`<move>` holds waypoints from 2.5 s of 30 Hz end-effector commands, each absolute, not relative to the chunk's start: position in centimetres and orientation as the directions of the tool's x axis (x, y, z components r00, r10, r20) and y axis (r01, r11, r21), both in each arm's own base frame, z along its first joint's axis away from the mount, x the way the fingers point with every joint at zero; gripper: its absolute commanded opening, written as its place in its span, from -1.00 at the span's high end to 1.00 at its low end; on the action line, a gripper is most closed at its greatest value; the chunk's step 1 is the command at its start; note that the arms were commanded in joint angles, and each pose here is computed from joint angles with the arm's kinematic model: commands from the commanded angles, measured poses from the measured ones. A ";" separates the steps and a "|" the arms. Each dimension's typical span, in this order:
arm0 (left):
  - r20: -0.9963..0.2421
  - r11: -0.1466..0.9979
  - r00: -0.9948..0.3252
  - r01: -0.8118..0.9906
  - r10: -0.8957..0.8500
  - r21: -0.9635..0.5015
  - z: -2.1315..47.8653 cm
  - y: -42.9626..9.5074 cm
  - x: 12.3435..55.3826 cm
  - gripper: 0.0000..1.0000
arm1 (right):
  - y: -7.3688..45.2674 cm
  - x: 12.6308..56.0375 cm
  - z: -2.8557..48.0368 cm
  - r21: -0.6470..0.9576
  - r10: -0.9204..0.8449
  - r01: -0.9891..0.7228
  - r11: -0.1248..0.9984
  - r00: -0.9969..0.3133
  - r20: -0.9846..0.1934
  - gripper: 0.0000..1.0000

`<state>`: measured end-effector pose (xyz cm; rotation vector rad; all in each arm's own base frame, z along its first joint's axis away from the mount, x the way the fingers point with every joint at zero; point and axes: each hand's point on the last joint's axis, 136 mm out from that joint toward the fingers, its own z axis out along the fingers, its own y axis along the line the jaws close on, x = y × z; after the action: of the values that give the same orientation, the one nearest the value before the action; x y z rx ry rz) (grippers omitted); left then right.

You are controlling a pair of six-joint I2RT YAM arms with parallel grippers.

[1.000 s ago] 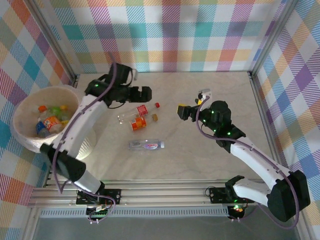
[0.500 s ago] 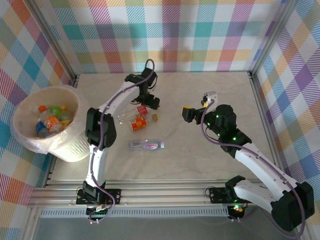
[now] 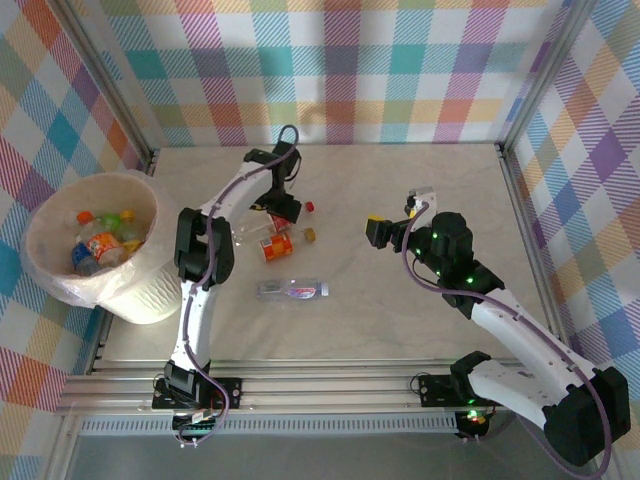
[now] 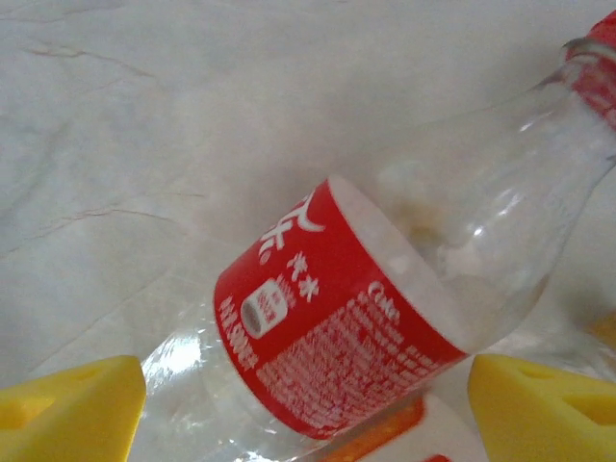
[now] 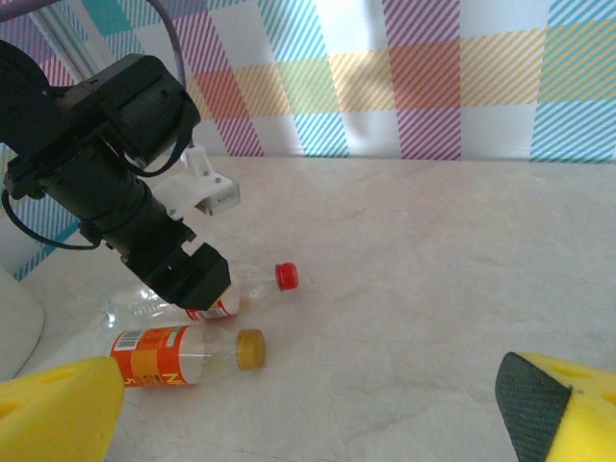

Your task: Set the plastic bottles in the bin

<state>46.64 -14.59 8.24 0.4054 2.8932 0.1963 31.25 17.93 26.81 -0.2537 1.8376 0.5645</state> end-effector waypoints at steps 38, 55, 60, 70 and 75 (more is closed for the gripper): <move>-0.404 0.978 -0.890 0.189 0.210 0.091 11.7 -10.7 51.6 -0.10 | 20.1 30.6 27.5 0.269 0.086 -0.545 0.794 -0.338 -0.937 -0.99; -0.843 0.972 -0.524 0.109 -0.120 -0.206 37.7 -10.1 42.2 -0.01 | 21.1 31.7 27.0 0.284 0.095 -0.556 0.781 -0.343 -0.934 -0.99; -0.903 0.983 -0.390 -0.045 -0.182 -0.178 42.7 -5.3 37.3 -0.01 | 21.3 31.7 26.7 0.300 0.101 -0.556 0.776 -0.360 -0.928 -0.99; -0.919 0.856 -0.220 -0.481 -0.327 -0.190 45.1 7.4 30.4 -0.02 | 21.2 32.2 26.3 0.292 0.093 -0.544 0.787 -0.364 -0.927 -0.99; -0.885 0.754 -0.160 -0.602 -0.437 -0.263 44.3 12.6 28.5 -0.02 | 21.6 32.5 26.4 0.295 0.087 -0.549 0.782 -0.372 -0.924 -0.99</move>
<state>29.63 10.63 45.15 -0.6982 1.8016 0.1907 31.89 21.02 23.84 -0.3576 1.9099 0.6788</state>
